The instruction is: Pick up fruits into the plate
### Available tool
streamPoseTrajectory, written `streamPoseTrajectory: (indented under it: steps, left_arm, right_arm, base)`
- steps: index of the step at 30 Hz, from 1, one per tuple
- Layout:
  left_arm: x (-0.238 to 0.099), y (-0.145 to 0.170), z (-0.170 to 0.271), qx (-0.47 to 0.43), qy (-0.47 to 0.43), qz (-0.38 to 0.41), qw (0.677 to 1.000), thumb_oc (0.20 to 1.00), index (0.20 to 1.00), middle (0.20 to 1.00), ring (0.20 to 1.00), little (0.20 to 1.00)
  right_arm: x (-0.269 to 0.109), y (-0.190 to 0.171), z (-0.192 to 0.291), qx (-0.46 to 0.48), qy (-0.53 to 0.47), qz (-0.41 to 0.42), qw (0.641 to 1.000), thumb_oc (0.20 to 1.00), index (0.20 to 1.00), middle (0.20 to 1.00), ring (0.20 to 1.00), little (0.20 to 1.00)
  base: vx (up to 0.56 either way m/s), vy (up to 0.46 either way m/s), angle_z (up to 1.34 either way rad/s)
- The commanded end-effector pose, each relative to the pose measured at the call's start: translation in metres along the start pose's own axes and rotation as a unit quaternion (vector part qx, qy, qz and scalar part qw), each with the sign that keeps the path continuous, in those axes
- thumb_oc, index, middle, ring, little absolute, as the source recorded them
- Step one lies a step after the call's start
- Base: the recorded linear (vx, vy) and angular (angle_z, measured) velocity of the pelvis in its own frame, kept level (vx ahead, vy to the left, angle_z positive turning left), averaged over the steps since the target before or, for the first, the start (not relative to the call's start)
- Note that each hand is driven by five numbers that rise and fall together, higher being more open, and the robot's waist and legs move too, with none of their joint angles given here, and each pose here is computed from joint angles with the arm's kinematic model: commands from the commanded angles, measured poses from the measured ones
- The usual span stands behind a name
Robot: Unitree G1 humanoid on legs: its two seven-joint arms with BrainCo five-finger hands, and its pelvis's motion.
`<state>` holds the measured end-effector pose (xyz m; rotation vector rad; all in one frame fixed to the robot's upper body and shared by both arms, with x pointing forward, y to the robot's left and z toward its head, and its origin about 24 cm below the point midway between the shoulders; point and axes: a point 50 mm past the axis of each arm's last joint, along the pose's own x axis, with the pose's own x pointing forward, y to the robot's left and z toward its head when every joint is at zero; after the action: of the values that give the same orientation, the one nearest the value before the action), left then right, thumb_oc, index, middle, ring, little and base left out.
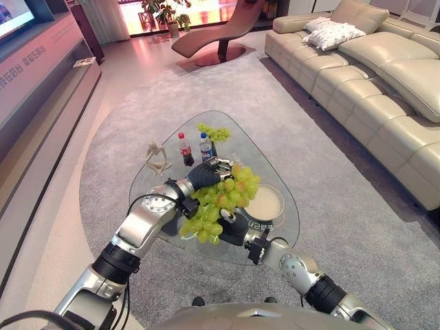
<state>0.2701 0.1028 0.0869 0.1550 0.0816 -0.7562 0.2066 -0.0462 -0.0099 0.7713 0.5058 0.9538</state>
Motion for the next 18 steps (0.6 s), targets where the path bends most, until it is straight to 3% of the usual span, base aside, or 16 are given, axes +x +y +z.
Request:
streamPoseTrajectory:
  steps: [1, 2, 3, 4, 18]
  left_arm:
    - [0.0052, 0.0000, 0.0171, 0.005, -0.035, -0.019, 0.999, 0.200, 0.200, 0.200, 0.200, 0.200]
    - [0.0052, -0.0005, 0.0172, 0.005, -0.035, -0.020, 0.999, 0.200, 0.200, 0.200, 0.200, 0.200]
    - [0.0054, -0.0011, 0.0172, 0.006, -0.034, -0.022, 0.999, 0.200, 0.200, 0.200, 0.200, 0.200]
    - [0.0052, -0.0010, 0.0165, 0.006, -0.034, -0.023, 0.999, 0.200, 0.200, 0.200, 0.200, 0.200]
    - [0.0058, -0.0014, 0.0158, 0.007, -0.032, -0.024, 0.999, 0.200, 0.200, 0.200, 0.200, 0.200]
  right_arm:
    - [0.0385, 0.0526, 0.0531, -0.015, -0.117, 0.147, 0.982, 1.000, 1.000, 1.000, 1.000, 1.000]
    - [0.0384, 0.0525, 0.0531, -0.015, -0.117, 0.146, 0.982, 1.000, 1.000, 1.000, 1.000, 1.000]
    - [0.0383, 0.0520, 0.0532, -0.016, -0.116, 0.145, 0.982, 0.696, 0.696, 0.696, 0.696, 0.696]
    - [0.0377, 0.0513, 0.0525, -0.017, -0.115, 0.146, 0.982, 0.200, 0.200, 0.200, 0.200, 0.200]
    - [0.0348, 0.0484, 0.0546, -0.015, -0.113, 0.145, 0.983, 0.200, 0.200, 0.200, 0.200, 0.200]
  base:
    - [0.00, 0.000, 0.00]
    - [0.00, 0.000, 0.00]
    - [0.00, 0.000, 0.00]
    - [0.00, 0.000, 0.00]
    - [0.00, 0.000, 0.00]
